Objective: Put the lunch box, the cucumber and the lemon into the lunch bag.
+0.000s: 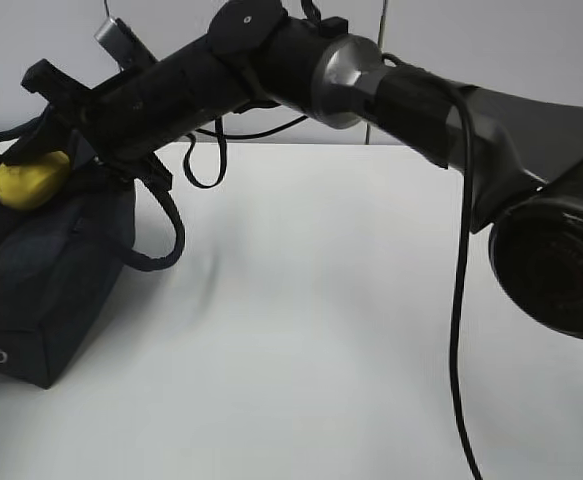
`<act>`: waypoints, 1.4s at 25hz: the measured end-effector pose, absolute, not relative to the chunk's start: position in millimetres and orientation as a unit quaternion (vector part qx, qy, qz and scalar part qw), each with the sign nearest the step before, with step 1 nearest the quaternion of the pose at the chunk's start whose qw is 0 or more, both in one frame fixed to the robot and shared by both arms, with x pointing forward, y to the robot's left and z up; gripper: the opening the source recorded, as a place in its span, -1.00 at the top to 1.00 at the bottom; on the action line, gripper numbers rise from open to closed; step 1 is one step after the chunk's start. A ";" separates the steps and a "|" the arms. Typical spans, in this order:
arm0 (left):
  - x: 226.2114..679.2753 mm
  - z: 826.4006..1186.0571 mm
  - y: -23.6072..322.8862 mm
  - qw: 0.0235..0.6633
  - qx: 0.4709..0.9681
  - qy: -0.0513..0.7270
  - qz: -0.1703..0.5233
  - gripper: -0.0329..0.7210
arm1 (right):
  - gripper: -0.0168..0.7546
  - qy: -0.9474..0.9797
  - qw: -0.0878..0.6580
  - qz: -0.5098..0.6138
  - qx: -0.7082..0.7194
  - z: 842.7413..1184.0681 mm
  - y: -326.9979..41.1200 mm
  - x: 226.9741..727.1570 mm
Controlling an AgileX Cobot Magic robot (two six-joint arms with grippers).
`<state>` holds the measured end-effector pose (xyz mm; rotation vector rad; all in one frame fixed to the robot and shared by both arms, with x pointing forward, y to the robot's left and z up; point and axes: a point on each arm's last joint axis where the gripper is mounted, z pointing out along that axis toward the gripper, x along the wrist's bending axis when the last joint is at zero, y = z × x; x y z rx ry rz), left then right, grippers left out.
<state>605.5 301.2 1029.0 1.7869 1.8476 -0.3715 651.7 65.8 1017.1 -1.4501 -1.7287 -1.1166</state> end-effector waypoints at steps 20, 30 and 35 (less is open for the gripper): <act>605.4 1029.6 300.3 0.272 0.661 0.684 -0.142 0.88 | -0.07 -0.725 0.199 -0.371 -0.545 994.9 55.5 657.1; 605.4 1029.6 300.3 0.272 0.662 0.684 -0.142 0.88 | -0.53 -0.713 0.197 -0.377 -0.557 995.6 55.7 659.2; 605.4 1029.6 300.3 0.272 0.662 0.684 -0.142 0.89 | -0.61 -0.714 0.199 -0.376 -0.557 995.6 55.8 658.8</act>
